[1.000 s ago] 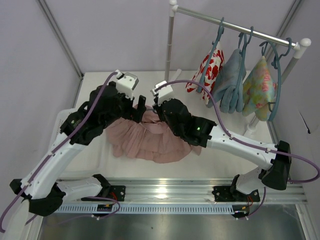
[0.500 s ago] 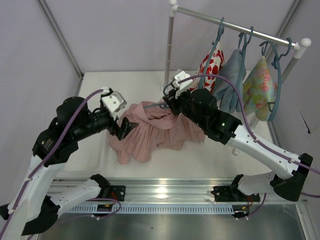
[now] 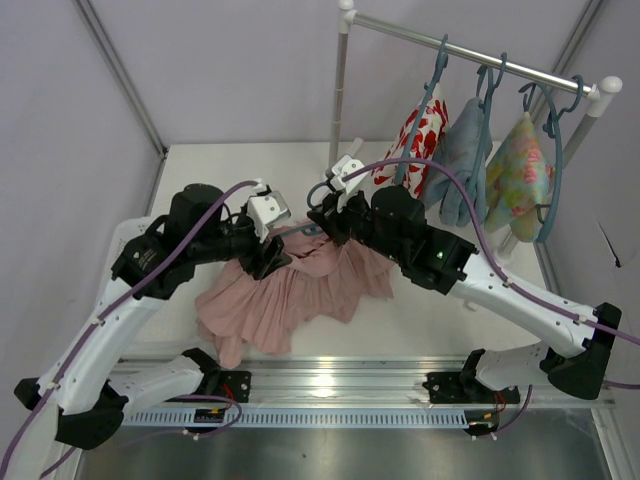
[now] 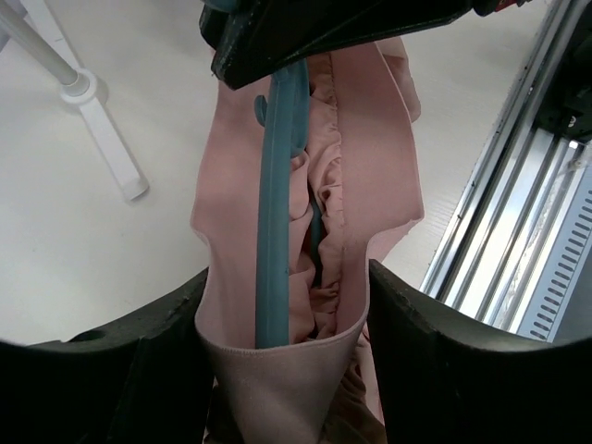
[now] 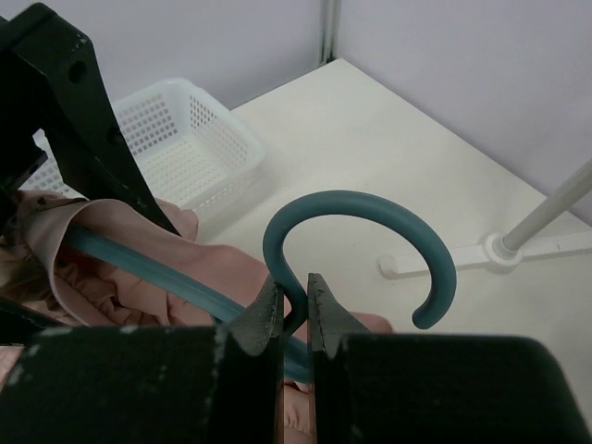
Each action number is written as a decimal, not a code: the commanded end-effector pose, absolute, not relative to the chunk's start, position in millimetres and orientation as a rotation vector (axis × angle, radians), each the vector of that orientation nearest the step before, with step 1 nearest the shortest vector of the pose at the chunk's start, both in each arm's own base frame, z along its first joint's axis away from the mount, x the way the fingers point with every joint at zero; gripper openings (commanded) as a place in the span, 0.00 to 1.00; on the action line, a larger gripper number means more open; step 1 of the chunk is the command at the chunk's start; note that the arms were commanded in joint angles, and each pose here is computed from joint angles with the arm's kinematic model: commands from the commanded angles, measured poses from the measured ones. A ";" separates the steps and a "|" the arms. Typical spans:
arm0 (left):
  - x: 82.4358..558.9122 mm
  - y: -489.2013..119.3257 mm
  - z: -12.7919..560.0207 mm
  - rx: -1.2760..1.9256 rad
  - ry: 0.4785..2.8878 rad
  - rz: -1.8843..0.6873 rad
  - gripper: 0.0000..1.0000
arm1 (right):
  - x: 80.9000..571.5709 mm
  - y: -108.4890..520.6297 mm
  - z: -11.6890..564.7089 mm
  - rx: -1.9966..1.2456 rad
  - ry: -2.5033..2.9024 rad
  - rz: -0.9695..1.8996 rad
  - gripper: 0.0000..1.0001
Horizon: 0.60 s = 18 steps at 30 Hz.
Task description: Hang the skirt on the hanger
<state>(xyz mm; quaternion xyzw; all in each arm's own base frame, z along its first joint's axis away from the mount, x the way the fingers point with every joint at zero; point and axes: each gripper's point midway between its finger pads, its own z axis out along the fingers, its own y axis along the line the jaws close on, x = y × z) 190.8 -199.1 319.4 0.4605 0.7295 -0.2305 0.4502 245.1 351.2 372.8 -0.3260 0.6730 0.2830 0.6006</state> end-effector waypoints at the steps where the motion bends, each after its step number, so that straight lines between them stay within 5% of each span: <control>1: 192.6 -208.6 324.9 1.179 1.744 -0.604 0.64 | 235.7 360.0 425.9 -0.696 1.410 0.767 0.00; 9: 201.5 -217.6 323.5 1.141 1.738 -0.630 0.56 | 229.3 364.1 425.4 -0.690 1.389 0.813 0.00; 18: 211.8 -202.1 358.5 0.887 1.740 -0.583 0.80 | 233.1 372.9 414.5 -0.691 1.404 0.801 0.00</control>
